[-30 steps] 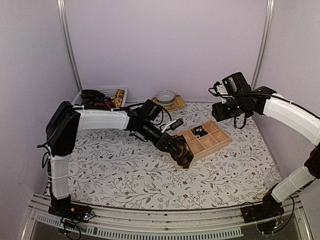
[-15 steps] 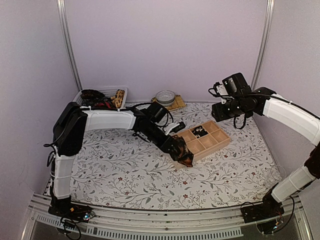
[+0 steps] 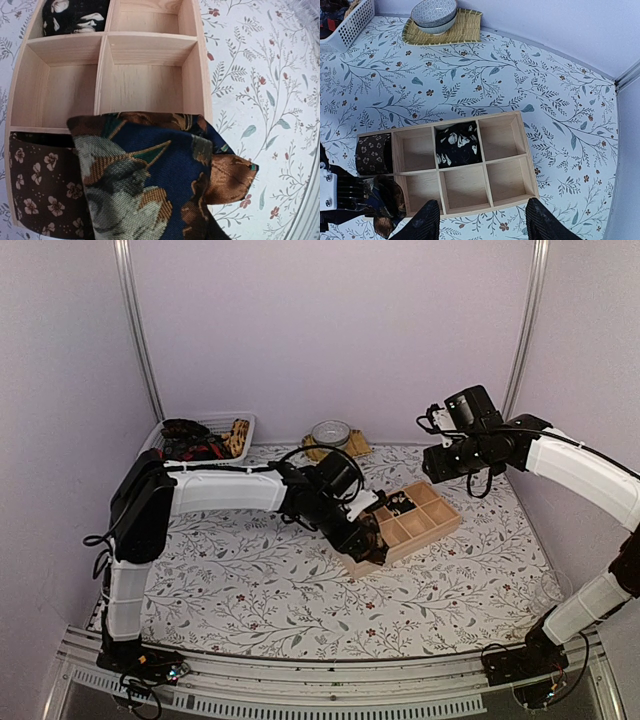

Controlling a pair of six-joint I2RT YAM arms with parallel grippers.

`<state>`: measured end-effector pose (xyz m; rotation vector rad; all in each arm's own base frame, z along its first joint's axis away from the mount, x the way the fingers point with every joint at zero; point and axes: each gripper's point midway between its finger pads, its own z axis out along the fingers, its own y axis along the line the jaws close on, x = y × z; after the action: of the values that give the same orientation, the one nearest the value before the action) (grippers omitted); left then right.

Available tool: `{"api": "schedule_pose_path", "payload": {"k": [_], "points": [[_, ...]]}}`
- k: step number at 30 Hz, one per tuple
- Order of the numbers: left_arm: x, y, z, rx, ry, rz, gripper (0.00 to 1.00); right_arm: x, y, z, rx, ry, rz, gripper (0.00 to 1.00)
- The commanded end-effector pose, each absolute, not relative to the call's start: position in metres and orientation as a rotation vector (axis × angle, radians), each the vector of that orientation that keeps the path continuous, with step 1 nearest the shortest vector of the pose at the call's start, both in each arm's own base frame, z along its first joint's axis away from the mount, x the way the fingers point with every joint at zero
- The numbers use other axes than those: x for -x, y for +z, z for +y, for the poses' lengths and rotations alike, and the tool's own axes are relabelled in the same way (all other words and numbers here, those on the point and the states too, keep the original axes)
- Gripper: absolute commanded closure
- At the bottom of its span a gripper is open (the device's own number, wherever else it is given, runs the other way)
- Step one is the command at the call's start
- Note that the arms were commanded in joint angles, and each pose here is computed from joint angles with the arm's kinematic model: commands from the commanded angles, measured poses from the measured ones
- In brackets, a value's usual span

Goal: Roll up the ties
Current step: Place the tie in the storage box.

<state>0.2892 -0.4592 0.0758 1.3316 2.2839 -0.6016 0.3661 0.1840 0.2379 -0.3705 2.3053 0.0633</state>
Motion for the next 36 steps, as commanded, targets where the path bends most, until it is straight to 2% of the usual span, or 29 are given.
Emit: {"api": "schedule_pose_path", "payload": {"k": [1, 13, 18, 30, 34, 36], "points": [[-0.289, 0.038, -0.434, -1.391, -0.269, 2.333, 1.00, -0.362, 0.266, 0.182, 0.352, 0.109, 2.241, 0.42], [-0.270, 0.022, -0.435, -1.484, -0.104, 2.276, 1.00, -0.362, 0.265, 0.183, 0.351, 0.111, 2.243, 0.42], [-0.255, 0.011, -0.437, -1.555, -0.098, 2.256, 0.85, -0.362, 0.262, 0.186, 0.361, 0.130, 2.249, 0.42], [-0.246, 0.012, -0.440, -1.580, -0.150, 2.221, 0.75, -0.344, 0.240, 0.232, 0.372, 0.542, 2.298, 0.42], [-0.247, 0.014, -0.439, -1.587, -0.141, 2.207, 0.69, -0.340, 0.230, 0.235, 0.367, 0.588, 2.319, 0.42], [-0.247, 0.017, -0.439, -1.597, -0.129, 2.194, 0.62, -0.339, 0.226, 0.235, 0.361, 0.605, 2.329, 0.42]]}}
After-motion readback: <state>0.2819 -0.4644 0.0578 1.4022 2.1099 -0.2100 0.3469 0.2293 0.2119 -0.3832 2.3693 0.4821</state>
